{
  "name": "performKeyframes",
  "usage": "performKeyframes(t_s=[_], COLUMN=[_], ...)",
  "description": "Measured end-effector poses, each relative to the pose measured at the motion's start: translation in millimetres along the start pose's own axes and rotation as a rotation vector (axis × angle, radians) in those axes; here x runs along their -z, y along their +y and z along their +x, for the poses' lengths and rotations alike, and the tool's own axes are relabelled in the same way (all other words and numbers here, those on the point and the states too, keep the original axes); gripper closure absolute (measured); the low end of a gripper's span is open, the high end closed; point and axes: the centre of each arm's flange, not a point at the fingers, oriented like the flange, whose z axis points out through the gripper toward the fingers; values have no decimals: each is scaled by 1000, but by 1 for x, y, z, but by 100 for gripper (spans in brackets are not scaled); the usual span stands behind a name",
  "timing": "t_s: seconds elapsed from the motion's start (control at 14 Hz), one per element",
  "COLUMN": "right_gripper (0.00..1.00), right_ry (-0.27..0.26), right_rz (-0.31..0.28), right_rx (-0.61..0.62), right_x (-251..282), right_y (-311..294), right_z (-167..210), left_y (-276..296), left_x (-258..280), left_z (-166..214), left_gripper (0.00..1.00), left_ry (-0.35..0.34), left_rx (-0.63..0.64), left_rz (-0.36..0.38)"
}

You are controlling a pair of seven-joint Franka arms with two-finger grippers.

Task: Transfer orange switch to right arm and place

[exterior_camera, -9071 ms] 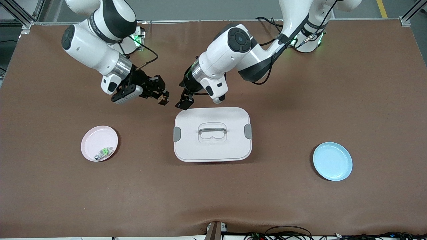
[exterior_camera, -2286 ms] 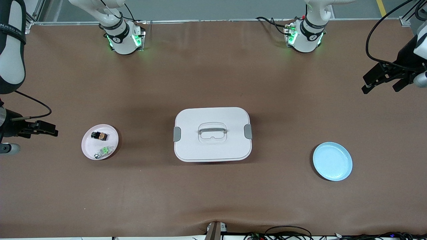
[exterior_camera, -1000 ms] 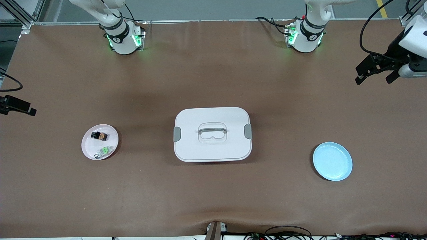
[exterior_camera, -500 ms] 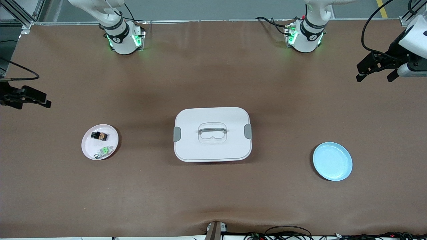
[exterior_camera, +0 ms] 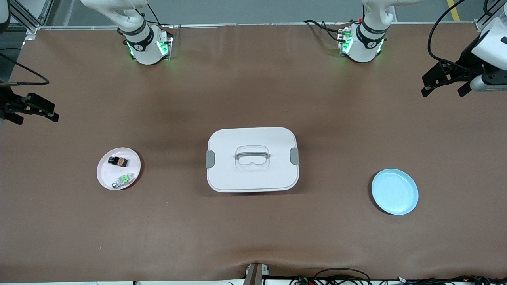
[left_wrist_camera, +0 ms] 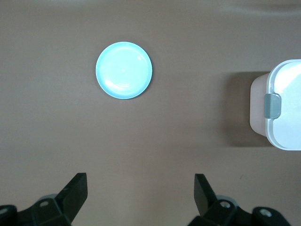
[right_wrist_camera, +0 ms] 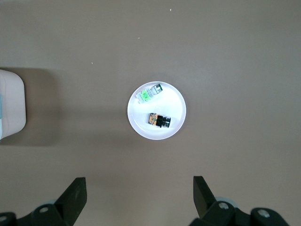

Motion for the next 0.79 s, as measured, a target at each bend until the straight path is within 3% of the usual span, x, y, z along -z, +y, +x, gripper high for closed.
performKeyframes(t_s=[0.29, 0.79], right_gripper=[0, 0], right_ry=[14, -20], right_rz=[-2, 3], right_rx=[1, -26], right_x=[15, 10], right_y=[-1, 0], right_z=[-5, -9], left_y=[1, 1], left_x=[-1, -2], left_z=[2, 2], left_gripper=[0, 0], left_ry=[-5, -14], left_rx=[-2, -3], left_rz=[-1, 0])
